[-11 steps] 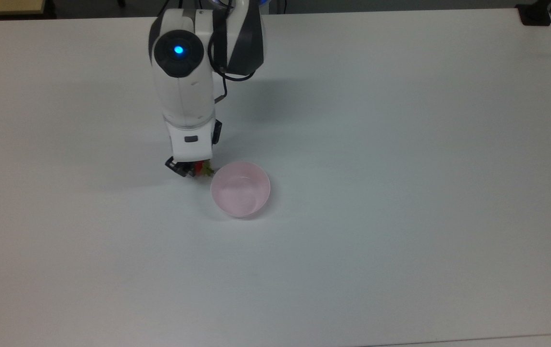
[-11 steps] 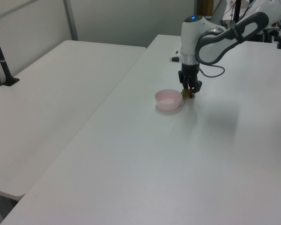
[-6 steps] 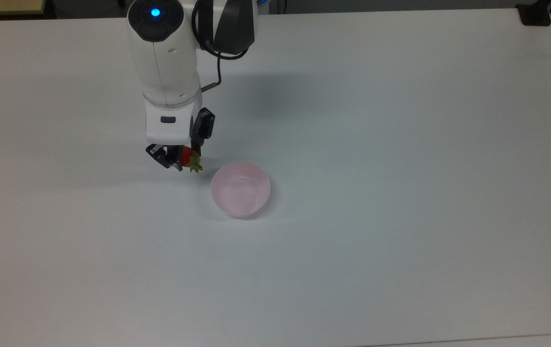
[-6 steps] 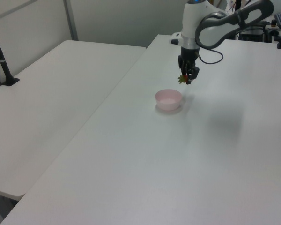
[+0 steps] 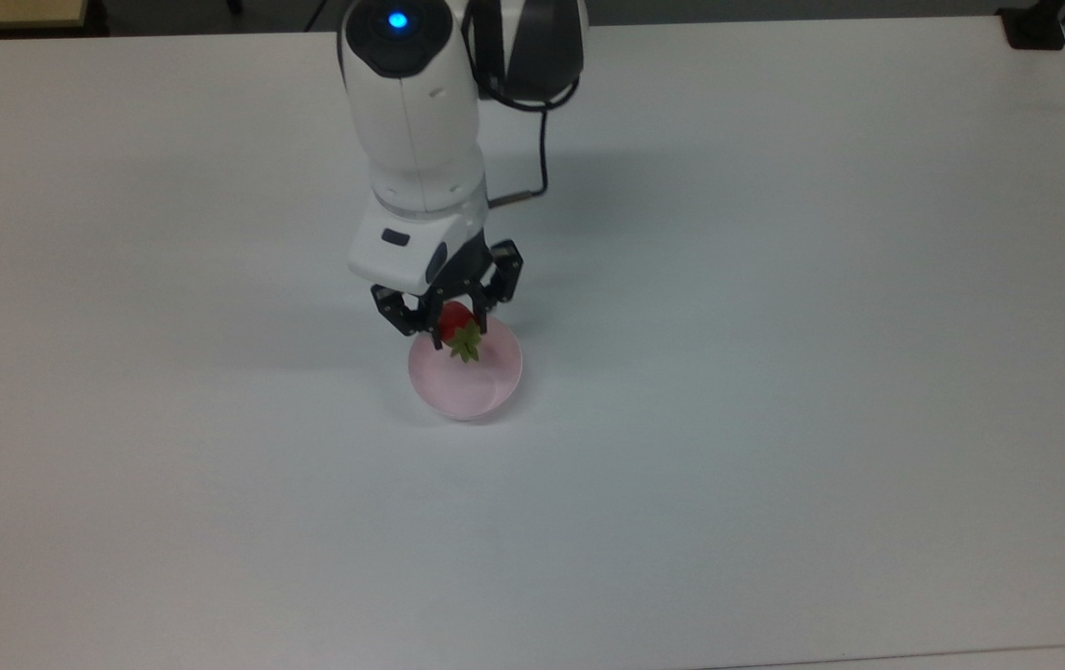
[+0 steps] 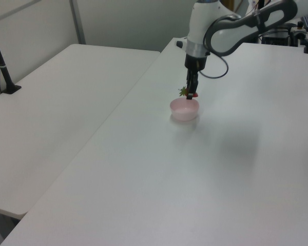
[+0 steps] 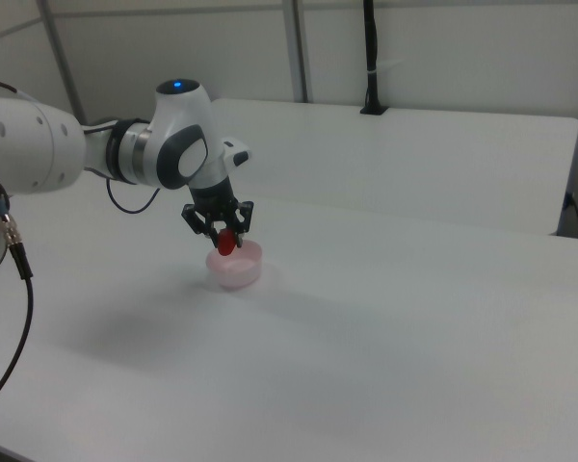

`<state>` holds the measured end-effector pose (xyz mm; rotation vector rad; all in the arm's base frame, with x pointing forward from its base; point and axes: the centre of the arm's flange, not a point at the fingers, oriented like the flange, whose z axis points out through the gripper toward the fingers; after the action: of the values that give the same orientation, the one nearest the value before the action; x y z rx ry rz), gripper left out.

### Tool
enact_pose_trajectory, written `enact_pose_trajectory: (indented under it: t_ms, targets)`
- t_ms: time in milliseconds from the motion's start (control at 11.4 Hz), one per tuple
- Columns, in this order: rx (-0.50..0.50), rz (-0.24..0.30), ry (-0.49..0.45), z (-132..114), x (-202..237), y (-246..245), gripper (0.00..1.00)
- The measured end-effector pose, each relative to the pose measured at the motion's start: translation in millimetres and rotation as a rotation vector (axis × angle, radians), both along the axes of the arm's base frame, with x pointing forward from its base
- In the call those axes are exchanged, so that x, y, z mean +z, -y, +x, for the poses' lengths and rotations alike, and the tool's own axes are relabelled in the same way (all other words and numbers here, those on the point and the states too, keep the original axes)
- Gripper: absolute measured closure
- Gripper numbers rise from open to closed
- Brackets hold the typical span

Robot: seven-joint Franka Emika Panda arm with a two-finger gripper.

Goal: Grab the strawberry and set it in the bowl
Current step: 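Lower the strawberry into the bowl and open the gripper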

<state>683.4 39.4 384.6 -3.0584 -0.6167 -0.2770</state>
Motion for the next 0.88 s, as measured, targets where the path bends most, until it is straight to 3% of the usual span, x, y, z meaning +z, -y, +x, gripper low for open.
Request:
enact_pose_trajectory:
  t_ms: [176, 351, 439, 614, 878]
  targets:
    - [-0.088, 0.025, 0.007, 6.9, -26.5, -8.0, 0.53]
    - [-0.111, 0.031, -0.001, 9.7, -39.8, -7.2, 0.51]
    - [-0.116, 0.031, 0.002, 10.4, -38.3, -6.2, 0.42]
    - [-0.127, 0.034, 0.022, 13.4, -26.8, -3.1, 0.12]
    - [-0.137, 0.013, -0.019, -1.1, 25.6, 5.3, 0.00]
